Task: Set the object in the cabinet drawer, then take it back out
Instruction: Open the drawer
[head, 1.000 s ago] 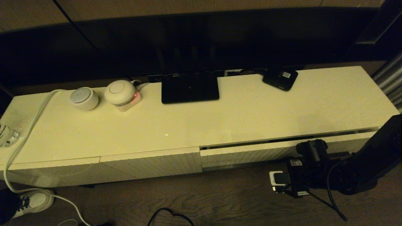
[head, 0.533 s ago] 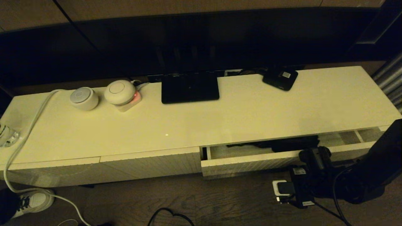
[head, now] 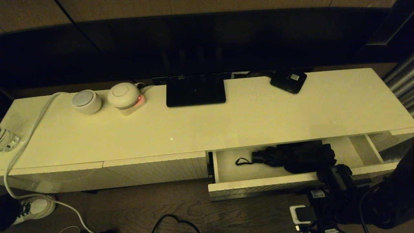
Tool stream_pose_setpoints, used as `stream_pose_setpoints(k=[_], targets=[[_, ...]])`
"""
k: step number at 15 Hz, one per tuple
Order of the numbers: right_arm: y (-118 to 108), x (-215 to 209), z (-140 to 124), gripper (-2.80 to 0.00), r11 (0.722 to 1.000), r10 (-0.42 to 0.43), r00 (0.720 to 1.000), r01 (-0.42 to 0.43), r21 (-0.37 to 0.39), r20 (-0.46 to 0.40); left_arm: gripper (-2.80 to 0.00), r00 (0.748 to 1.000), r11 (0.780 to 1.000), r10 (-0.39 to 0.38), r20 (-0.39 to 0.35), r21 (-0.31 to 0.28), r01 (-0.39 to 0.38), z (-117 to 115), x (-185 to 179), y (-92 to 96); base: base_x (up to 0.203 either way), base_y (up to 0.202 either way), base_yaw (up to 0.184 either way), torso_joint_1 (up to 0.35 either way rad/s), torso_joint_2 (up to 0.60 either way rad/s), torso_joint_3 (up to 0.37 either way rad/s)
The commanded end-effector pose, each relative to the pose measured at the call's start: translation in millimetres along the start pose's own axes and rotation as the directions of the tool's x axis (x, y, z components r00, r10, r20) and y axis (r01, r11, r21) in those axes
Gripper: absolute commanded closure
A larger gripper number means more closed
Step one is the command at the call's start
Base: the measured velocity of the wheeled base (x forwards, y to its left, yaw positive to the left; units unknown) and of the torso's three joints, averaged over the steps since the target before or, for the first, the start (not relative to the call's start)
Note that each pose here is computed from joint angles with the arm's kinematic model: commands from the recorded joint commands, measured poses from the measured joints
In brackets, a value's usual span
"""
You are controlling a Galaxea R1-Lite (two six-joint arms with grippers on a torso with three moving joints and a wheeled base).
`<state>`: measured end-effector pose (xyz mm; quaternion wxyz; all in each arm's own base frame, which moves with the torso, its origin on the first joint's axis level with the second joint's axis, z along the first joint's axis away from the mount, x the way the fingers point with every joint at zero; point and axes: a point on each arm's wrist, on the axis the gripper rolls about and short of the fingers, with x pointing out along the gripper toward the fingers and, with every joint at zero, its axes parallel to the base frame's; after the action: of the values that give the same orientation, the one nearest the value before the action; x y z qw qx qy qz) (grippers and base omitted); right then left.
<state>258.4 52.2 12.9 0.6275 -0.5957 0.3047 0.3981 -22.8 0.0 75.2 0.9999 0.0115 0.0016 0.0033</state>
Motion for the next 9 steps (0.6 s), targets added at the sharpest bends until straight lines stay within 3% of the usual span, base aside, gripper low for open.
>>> stream_pose_setpoints(k=[1, 4, 6, 7, 9], targets=[[-8, -14, 2, -2.8, 0.998, -0.067, 0.998, 0.067, -0.01, 0.012, 0.0, 1.0, 1.0, 0.001, -0.003, 0.0, -0.001, -1, 0, 0.0, 0.0, 0.0, 0.0, 0.0, 0.0, 0.0], [-13, -38, 4, -2.8, 0.99, -0.142, 0.989, 0.143, -0.012, 0.029, 0.0, 1.0, 1.0, 0.001, -0.003, 0.0, -0.001, -1, 0, 0.0, 0.0, 0.0, 0.0, 0.0, 0.0, 0.0], [-2, -55, 3, -2.8, 0.99, -0.138, 0.99, 0.139, -0.014, 0.027, 0.0, 1.0, 1.0, 0.001, -0.003, 0.0, -0.001, -1, 0, 0.0, 0.0, 0.0, 0.0, 0.0, 0.0, 0.0], [5, -66, 2, 0.0, 0.99, -0.137, 0.99, 0.137, -0.015, 0.026, 0.0, 1.0, 1.0, 0.001, -0.003, 0.0, -0.001, -1, 0, 0.0, 0.0, 0.0, 0.0, 0.0, 0.0, 0.0], [19, -90, 1, 0.0, 0.989, -0.146, 0.989, 0.147, -0.012, 0.026, 0.0, 1.0, 1.0, 0.001, -0.003, 0.0, -0.001, -1, 0, 0.0, 0.0, 0.0, 0.0, 0.0, 0.0, 0.0]])
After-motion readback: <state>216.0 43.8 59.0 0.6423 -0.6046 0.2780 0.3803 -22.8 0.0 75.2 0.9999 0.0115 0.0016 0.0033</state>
